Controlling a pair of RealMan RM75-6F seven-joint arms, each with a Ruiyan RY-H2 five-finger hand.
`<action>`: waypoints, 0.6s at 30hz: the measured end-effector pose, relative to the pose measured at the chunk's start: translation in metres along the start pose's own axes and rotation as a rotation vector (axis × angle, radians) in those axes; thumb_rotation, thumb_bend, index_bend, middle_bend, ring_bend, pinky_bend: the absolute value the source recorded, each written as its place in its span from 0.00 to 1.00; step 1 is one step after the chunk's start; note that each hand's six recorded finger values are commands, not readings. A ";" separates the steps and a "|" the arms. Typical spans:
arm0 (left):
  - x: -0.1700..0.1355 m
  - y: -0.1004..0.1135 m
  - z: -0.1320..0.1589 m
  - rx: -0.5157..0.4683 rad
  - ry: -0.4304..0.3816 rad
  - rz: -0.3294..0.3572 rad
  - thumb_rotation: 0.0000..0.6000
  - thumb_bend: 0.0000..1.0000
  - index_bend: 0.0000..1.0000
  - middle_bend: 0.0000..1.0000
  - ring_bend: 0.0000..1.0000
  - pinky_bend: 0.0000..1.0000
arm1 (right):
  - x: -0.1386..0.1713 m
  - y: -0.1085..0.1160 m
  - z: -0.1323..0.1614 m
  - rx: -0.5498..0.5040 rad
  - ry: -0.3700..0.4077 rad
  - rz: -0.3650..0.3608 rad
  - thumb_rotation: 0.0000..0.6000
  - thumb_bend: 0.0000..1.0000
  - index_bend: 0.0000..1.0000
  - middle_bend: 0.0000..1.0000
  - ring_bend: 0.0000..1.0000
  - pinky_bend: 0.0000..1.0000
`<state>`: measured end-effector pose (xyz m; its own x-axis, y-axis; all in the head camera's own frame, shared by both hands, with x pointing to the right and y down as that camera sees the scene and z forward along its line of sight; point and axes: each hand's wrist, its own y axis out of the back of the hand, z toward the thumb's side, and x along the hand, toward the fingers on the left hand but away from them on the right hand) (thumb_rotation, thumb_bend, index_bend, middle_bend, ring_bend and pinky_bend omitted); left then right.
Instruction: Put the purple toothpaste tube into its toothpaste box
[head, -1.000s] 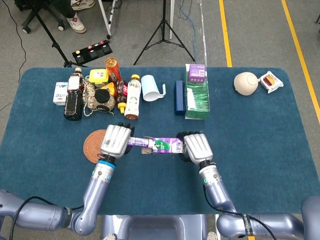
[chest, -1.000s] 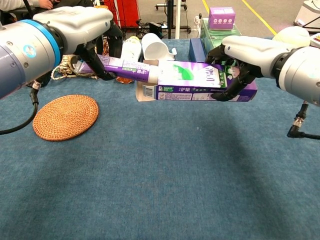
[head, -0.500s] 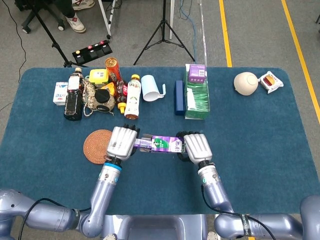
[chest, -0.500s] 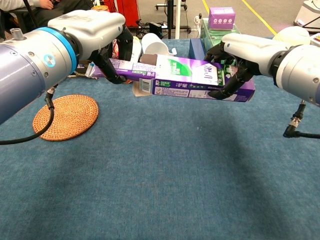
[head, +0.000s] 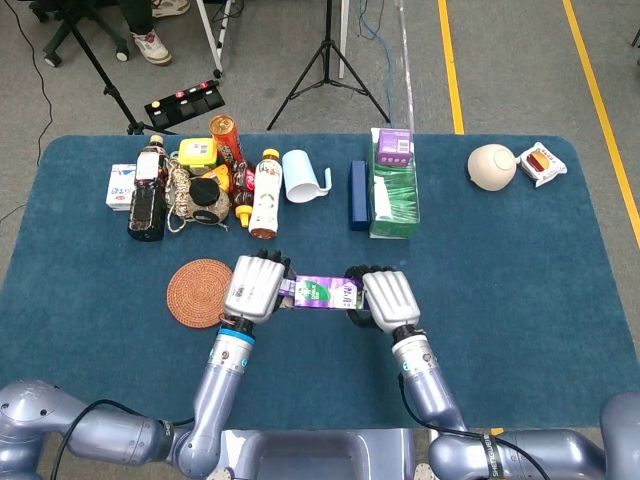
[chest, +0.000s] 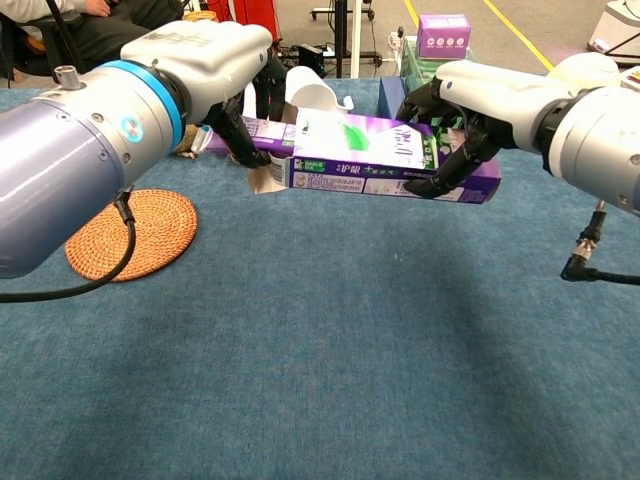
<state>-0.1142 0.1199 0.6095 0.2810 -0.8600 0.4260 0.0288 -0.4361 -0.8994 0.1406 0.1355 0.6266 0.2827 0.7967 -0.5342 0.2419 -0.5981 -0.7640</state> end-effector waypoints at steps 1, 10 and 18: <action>0.000 0.001 0.000 0.000 -0.001 0.002 1.00 0.27 0.58 0.42 0.39 0.62 | 0.000 0.000 0.000 0.005 -0.001 -0.004 1.00 0.56 0.54 0.52 0.48 0.49; -0.006 0.009 0.003 -0.045 -0.021 0.006 1.00 0.25 0.40 0.34 0.39 0.60 | -0.002 -0.004 -0.004 -0.033 -0.011 -0.002 1.00 0.56 0.55 0.53 0.49 0.50; -0.008 0.028 -0.008 -0.068 -0.012 0.037 1.00 0.25 0.14 0.15 0.33 0.57 | -0.006 0.001 -0.015 -0.083 -0.013 -0.029 1.00 0.56 0.56 0.53 0.50 0.50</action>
<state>-0.1234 0.1125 0.5813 0.2923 -0.8727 0.3911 -0.0467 -0.4215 -0.9056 0.1531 0.1292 0.6345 0.2628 0.8145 -0.5172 0.3257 -0.5794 -0.7471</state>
